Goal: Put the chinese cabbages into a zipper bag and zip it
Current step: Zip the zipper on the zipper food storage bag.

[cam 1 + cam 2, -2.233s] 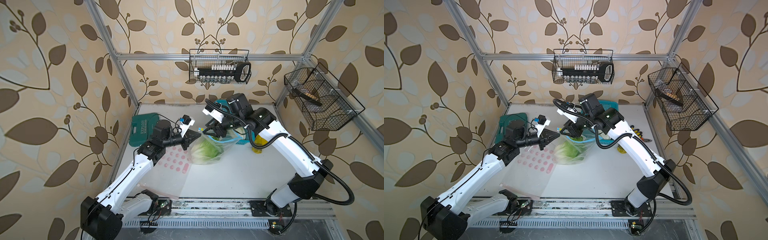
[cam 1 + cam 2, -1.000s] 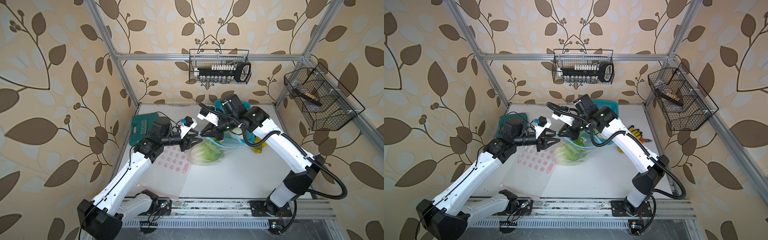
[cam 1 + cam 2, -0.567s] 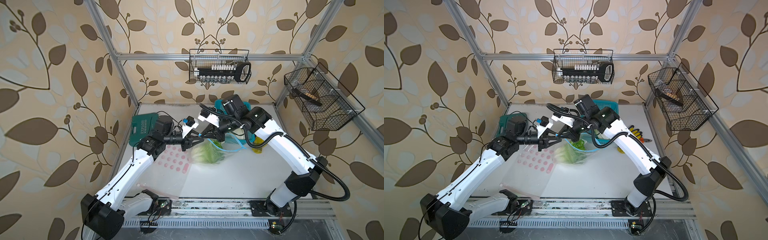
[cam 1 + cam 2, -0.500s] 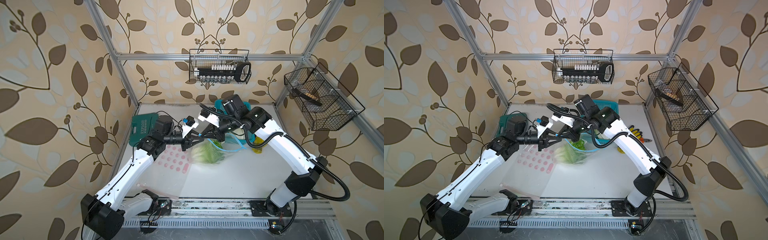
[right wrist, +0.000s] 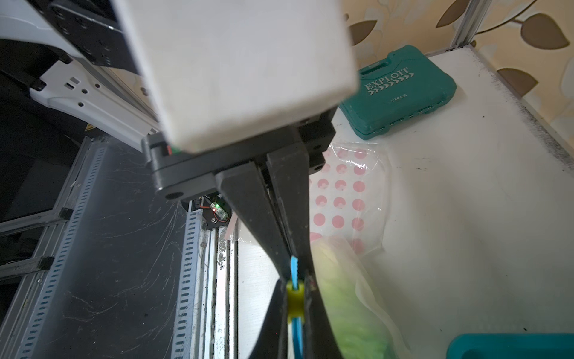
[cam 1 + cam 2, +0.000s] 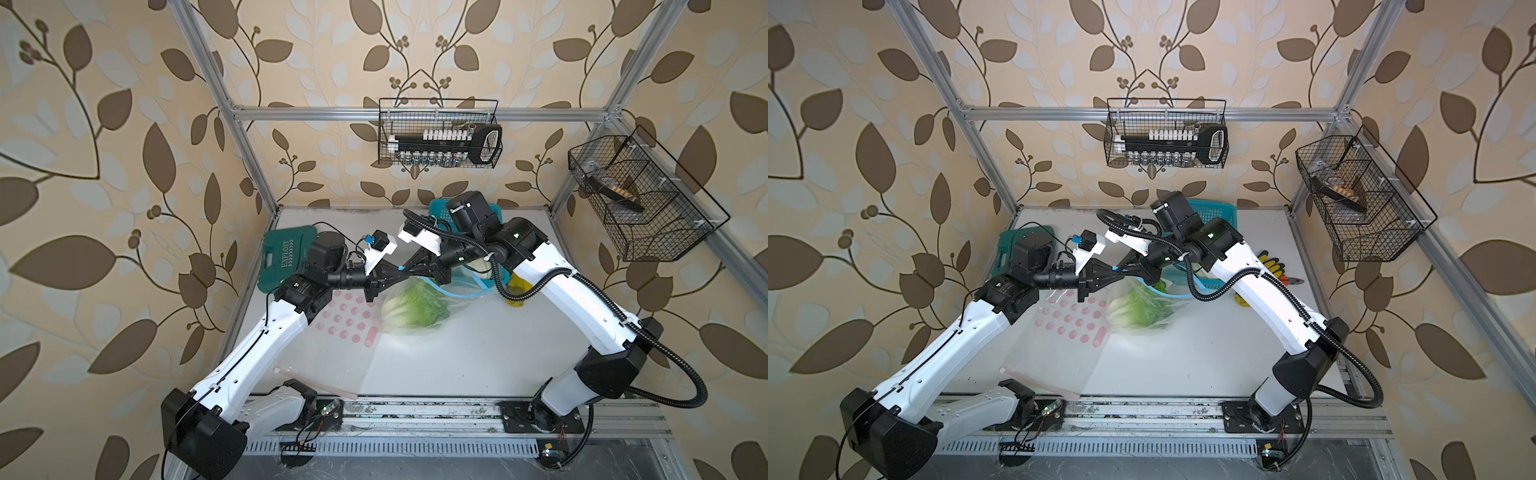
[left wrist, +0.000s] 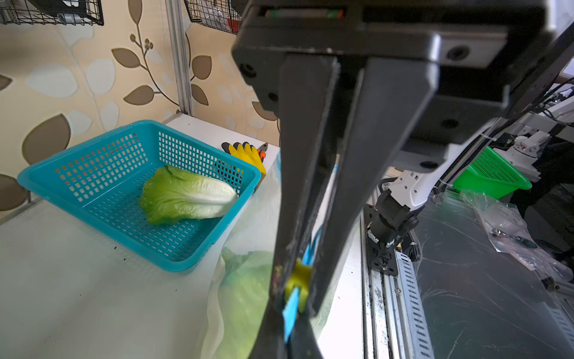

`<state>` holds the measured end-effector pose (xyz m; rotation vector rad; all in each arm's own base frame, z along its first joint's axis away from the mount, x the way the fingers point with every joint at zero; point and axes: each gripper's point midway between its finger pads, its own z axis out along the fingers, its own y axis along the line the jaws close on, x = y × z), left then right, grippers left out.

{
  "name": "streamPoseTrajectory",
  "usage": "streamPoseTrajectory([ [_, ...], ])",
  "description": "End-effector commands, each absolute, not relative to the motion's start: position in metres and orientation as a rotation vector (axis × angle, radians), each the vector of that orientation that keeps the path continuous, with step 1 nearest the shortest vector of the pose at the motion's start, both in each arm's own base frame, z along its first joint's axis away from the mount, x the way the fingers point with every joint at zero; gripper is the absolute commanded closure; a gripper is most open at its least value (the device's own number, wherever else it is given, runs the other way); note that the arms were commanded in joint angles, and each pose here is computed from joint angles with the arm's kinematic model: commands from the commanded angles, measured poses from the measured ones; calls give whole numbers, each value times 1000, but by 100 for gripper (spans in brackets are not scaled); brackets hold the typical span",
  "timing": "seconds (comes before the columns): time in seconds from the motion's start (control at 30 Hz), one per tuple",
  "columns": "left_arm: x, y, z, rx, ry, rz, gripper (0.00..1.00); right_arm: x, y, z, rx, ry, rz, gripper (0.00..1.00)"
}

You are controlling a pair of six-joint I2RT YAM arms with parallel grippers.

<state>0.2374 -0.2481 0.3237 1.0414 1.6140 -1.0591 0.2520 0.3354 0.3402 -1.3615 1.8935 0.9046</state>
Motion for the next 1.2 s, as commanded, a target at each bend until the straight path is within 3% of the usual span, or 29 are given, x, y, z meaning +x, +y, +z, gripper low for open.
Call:
streamPoseTrajectory([
  [0.0, 238, -240, 355, 965, 1504, -998, 100, 263, 318, 343, -1285, 1911, 822, 100],
  [0.3, 250, -229, 352, 850, 1546, -936, 100, 260, 298, 335, -1252, 1948, 804, 99],
  [0.77, 321, -156, 323, 526, 1821, -495, 100, 280, 202, 303, -909, 2176, 637, 100],
  [0.97, 326, -152, 314, 509, 1854, -470, 100, 303, 163, 283, -737, 2297, 499, 100],
  [1.17, 329, -148, 303, 485, 1908, -451, 100, 320, 157, 279, -668, 2329, 453, 100],
])
